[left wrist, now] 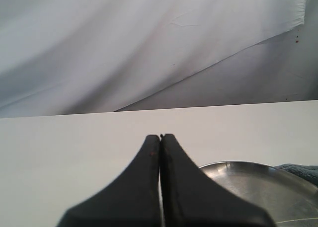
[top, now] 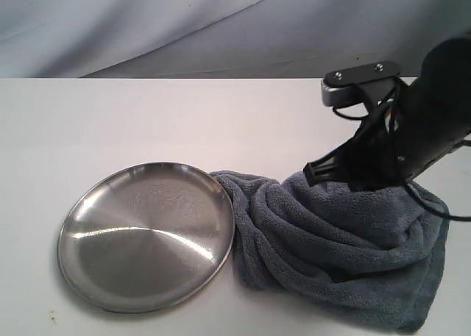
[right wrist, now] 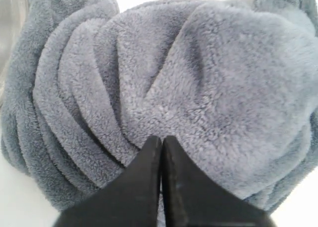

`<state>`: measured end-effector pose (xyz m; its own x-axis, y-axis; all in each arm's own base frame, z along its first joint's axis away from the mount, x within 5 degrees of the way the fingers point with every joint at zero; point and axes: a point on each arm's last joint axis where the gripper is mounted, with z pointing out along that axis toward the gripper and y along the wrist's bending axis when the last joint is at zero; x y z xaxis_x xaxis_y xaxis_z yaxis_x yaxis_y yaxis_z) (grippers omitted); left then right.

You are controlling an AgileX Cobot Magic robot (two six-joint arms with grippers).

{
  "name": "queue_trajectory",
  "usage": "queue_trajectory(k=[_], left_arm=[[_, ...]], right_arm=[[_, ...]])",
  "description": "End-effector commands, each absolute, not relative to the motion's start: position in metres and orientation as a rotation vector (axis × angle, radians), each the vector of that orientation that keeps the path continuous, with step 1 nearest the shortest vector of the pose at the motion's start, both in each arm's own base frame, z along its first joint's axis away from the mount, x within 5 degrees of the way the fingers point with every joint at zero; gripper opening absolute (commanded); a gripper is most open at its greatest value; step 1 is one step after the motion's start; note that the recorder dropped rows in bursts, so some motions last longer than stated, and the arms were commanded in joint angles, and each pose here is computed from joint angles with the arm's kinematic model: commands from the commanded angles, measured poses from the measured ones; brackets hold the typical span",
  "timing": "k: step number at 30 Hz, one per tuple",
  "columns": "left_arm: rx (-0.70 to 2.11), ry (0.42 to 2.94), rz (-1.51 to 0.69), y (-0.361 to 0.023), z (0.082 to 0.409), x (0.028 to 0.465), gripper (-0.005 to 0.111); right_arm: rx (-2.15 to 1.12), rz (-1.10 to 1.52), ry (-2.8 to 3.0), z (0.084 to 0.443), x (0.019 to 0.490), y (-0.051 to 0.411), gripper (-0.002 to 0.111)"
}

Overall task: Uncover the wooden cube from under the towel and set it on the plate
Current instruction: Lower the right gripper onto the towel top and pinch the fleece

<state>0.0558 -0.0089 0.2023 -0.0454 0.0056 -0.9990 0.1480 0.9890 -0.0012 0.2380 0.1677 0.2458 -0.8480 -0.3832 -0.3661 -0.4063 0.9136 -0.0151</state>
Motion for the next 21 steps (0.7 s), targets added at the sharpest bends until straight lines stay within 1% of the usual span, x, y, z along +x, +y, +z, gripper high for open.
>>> queue_trajectory(k=[1,7,17,19,21], left_arm=[[0.119,1.611,-0.123,-0.009,0.201,0.056,0.000],[0.119,1.611,-0.123,-0.009,0.201,0.056,0.000],[0.119,1.611,-0.123,-0.009,0.201,0.056,0.000],[0.119,1.611,-0.123,-0.009,0.201,0.056,0.000],[0.119,1.611,-0.123,-0.009,0.201,0.056,0.000]], right_arm=[[-0.543,0.138,2.752,0.271,0.253,0.154,0.000],[-0.505,0.148,2.878,0.275,0.273,0.144,0.000],[-0.508,0.194,2.913,0.266,0.278,0.151,0.000],[-0.507,0.200,2.929,0.266,0.277,0.151,0.007],[-0.511,0.190,2.934,0.266,0.276,0.150,0.021]])
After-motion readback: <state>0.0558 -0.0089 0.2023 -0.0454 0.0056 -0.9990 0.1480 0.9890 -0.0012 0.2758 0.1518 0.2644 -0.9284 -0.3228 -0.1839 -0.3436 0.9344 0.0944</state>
